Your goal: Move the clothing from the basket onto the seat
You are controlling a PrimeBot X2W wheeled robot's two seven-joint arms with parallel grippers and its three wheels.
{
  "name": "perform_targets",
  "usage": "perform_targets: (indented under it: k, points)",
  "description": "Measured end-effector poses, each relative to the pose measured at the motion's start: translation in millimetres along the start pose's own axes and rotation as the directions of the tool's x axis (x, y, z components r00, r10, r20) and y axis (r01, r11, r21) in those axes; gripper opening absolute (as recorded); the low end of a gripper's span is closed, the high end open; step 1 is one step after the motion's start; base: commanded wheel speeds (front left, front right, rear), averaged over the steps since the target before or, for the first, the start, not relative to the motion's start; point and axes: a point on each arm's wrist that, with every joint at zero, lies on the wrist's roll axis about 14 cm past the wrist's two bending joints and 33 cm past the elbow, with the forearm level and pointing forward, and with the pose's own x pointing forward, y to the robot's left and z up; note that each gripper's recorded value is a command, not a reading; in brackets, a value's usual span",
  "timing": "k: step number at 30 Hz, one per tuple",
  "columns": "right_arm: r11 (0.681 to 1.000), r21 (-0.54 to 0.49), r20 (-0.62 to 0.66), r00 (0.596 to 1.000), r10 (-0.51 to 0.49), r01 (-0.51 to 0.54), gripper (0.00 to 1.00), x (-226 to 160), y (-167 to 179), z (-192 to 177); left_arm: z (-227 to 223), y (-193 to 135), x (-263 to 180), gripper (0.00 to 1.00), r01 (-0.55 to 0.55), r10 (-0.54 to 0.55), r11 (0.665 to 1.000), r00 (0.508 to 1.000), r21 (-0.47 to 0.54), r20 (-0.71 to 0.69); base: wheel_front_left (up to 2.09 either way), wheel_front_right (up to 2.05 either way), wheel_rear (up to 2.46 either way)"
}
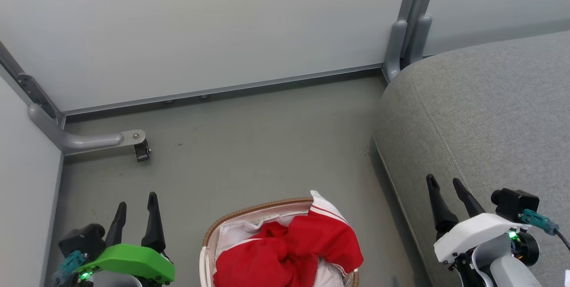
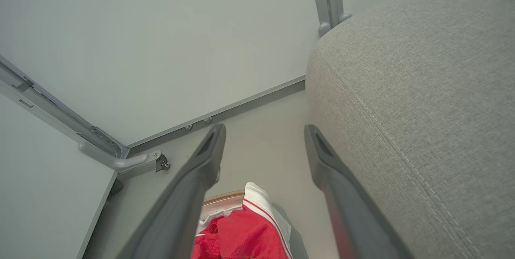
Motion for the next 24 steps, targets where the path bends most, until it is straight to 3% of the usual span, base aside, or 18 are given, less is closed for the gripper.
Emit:
perform_targets:
  k: [24]
  points:
    - [0.975, -0.217, -0.007, 0.999, 0.047, -0.047, 1.0, 4, 6, -6, -16, -29, 4, 1.0, 0.11, -0.108, 0.972, 0.994, 0.206, -0.023, 0.0, 0.0, 0.0]
